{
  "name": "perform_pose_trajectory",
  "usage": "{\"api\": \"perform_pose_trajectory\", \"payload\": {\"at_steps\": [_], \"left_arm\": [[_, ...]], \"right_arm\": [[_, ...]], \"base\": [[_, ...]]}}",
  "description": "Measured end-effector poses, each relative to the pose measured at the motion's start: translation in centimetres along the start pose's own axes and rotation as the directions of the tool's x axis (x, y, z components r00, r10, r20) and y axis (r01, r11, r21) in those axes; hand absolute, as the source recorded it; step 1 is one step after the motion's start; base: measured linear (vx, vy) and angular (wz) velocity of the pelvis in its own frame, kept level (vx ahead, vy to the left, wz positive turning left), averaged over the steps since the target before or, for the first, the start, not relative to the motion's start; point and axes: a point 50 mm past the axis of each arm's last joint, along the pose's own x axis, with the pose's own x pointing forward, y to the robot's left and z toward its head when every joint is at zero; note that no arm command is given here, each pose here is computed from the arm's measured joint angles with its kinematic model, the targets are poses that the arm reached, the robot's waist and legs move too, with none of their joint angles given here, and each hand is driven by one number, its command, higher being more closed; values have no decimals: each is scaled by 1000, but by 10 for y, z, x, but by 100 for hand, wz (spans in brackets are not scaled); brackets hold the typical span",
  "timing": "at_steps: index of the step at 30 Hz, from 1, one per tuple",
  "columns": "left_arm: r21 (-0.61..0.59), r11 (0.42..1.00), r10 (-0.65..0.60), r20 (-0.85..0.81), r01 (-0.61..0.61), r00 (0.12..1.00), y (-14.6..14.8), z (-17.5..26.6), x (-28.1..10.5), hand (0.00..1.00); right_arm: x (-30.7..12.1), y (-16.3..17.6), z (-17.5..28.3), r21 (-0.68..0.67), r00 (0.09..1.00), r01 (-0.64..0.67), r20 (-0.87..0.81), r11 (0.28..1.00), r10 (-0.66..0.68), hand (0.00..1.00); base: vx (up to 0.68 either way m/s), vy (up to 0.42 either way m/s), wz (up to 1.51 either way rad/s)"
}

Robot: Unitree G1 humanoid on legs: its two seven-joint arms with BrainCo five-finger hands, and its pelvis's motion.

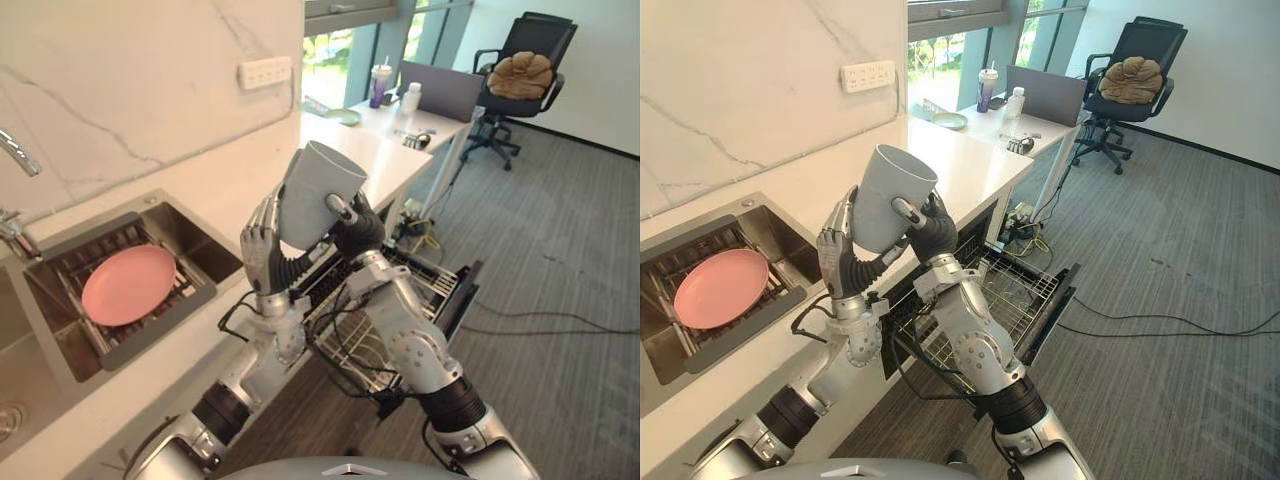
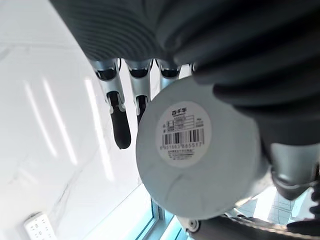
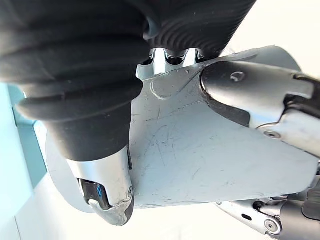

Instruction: Walk over to the sink, pick up the cup, carry it to the dishwasher, place the cup inside the dishwasher, then close the dishwasher door

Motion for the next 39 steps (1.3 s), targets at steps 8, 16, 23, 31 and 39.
{"api": "perform_pose_trajectory", "payload": {"at_steps": [8, 16, 23, 31, 39], "left_arm": [[21, 999, -31, -21, 31, 999, 8, -13, -10, 0], [99, 968, -218, -104, 229, 970, 1, -26, -54, 0], [168, 983, -47, -191, 80, 981, 13, -40, -34, 0], [19, 1000, 2, -226, 2, 974, 15, -31, -19, 0], [-826, 444, -775, -159, 348, 612, -26, 12, -75, 0]], "right_arm": [[5, -1, -4, -105, 1000, -7, 3, 994, 7, 100], [15, 4, 38, -273, 955, 116, 296, 955, -31, 100], [-12, -27, 72, -200, 833, 338, 518, 920, -193, 100], [-61, -68, 90, -126, 670, 589, 628, 799, -395, 100], [-108, -102, 112, -199, 562, 770, 662, 606, -497, 100]], "base": [[4, 1, 0], [11, 2, -1], [2, 1, -7], [31, 5, -5], [49, 12, -9]]}}
